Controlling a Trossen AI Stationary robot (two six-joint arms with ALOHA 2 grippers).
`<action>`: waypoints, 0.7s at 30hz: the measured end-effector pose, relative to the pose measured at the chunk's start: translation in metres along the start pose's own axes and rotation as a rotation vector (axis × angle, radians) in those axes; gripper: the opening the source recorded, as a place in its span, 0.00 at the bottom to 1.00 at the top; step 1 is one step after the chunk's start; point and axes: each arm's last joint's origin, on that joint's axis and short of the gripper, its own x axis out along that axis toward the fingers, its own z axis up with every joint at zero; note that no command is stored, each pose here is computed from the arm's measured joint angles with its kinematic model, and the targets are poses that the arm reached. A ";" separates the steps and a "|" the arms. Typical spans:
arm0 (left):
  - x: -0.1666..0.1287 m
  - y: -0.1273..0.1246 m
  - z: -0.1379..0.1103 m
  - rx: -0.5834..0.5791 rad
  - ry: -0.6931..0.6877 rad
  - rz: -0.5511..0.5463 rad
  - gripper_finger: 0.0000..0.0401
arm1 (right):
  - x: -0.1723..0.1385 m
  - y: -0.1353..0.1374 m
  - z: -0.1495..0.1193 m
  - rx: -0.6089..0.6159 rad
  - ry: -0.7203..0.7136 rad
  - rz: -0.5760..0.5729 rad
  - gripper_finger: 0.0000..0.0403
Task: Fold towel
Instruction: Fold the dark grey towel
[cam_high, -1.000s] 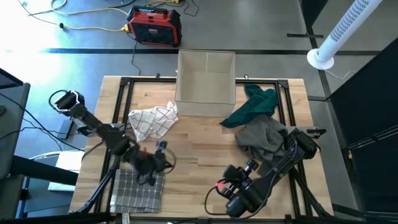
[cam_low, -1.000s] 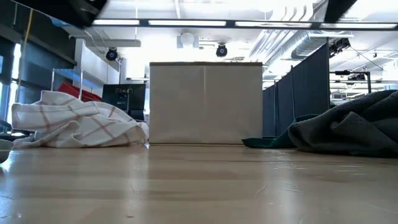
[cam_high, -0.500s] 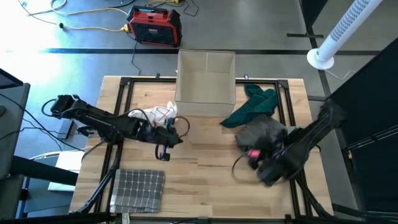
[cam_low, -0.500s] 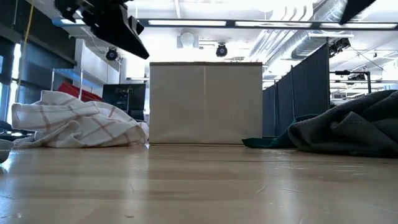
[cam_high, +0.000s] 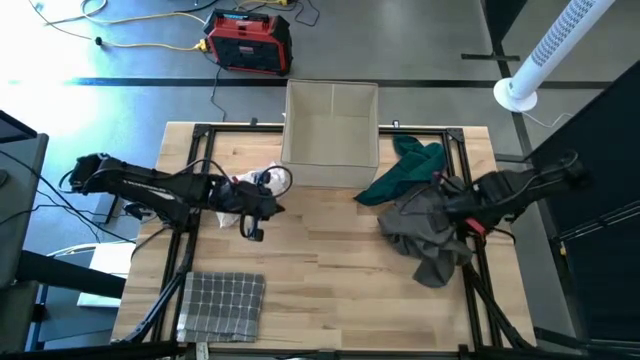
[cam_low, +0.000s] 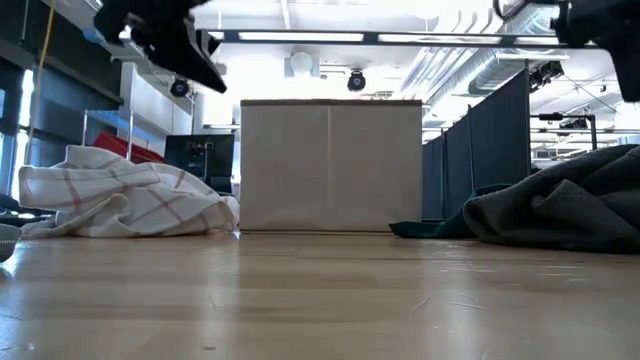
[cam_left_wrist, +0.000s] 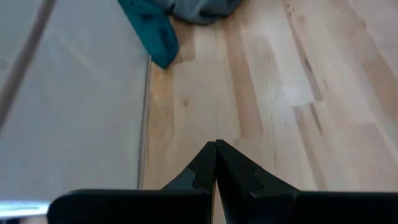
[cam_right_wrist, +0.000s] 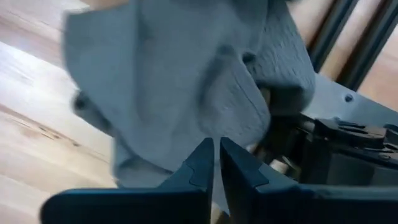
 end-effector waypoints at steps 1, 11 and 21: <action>0.002 0.001 -0.004 -0.005 0.000 -0.001 0.00 | 0.005 -0.002 0.003 -0.017 0.025 -0.016 0.11; 0.018 0.007 -0.026 -0.031 -0.032 -0.111 0.00 | 0.050 -0.007 0.038 -0.225 0.233 -0.170 0.37; 0.019 0.008 -0.027 0.001 -0.063 -0.165 0.00 | 0.069 -0.012 0.079 -0.224 0.304 -0.049 0.48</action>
